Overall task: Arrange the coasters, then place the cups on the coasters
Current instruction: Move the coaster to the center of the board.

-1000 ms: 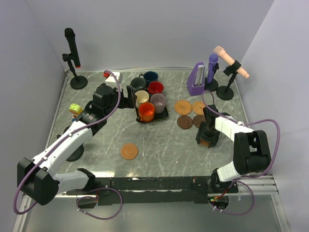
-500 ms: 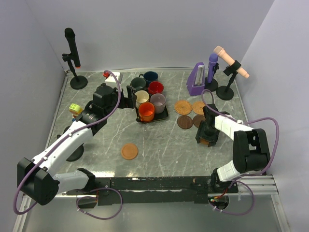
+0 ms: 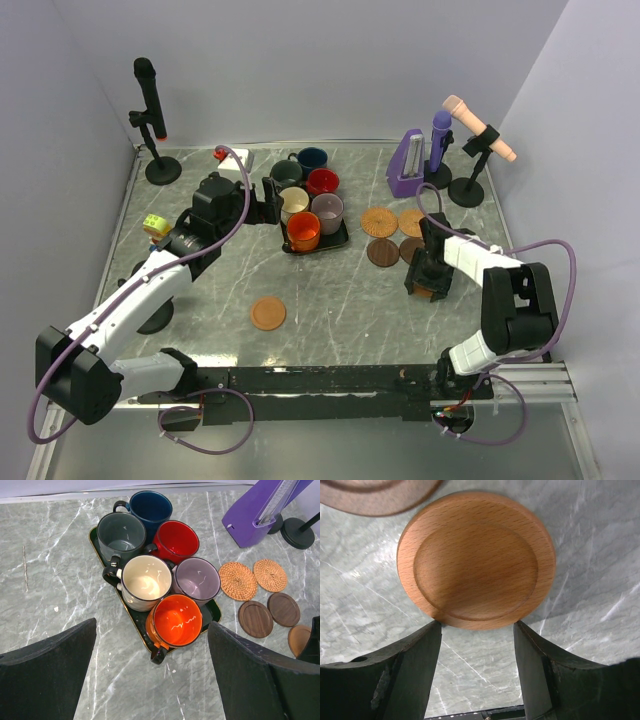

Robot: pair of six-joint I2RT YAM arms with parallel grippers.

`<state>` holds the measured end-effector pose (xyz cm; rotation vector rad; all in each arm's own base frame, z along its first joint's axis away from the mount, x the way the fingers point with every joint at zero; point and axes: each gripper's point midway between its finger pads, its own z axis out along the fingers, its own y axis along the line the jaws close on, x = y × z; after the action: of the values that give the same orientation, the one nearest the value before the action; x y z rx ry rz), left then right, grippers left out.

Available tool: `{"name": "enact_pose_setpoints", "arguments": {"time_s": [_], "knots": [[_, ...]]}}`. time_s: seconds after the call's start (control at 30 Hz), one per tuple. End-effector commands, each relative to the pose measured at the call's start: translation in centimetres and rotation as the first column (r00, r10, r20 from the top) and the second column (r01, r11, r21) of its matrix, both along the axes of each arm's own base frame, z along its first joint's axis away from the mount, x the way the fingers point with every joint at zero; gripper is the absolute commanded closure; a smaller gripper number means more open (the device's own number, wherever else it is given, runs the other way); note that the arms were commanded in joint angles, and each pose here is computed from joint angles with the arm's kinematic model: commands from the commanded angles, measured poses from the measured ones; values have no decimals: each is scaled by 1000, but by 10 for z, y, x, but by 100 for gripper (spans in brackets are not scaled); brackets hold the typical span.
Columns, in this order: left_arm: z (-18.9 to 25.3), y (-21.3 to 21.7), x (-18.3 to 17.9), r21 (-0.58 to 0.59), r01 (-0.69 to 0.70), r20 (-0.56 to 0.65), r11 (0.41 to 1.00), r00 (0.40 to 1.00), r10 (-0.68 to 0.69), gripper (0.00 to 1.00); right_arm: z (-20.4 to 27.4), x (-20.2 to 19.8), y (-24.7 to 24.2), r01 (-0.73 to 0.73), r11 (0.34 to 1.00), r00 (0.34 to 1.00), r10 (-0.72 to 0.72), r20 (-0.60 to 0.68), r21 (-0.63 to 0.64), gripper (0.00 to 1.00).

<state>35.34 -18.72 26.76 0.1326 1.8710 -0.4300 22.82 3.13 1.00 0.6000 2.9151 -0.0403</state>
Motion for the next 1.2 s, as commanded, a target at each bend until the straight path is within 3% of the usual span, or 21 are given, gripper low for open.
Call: {"name": "enact_pose_setpoints", "arguments": {"time_s": [0.0,0.43,0.73,1.0,1.17], "knots": [[18,0,0,-24,-2,48,1000,999,3,3,-2,24,-6,4,1000,998,-2,61,-31,34],[18,0,-1,-24,-2,48,1000,999,3,3,-2,23,-5,7,1000,998,-5,64,-24,30],[17,-1,0,-24,1,43,1000,999,0,3,14,15,-1,-12,1000,993,12,114,5,14],[16,-4,-1,-33,15,39,999,999,-14,3,60,4,11,-94,995,963,81,258,40,11],[10,-6,-1,-51,2,-15,999,1000,-3,3,121,7,25,-168,984,879,118,461,67,12]]}}
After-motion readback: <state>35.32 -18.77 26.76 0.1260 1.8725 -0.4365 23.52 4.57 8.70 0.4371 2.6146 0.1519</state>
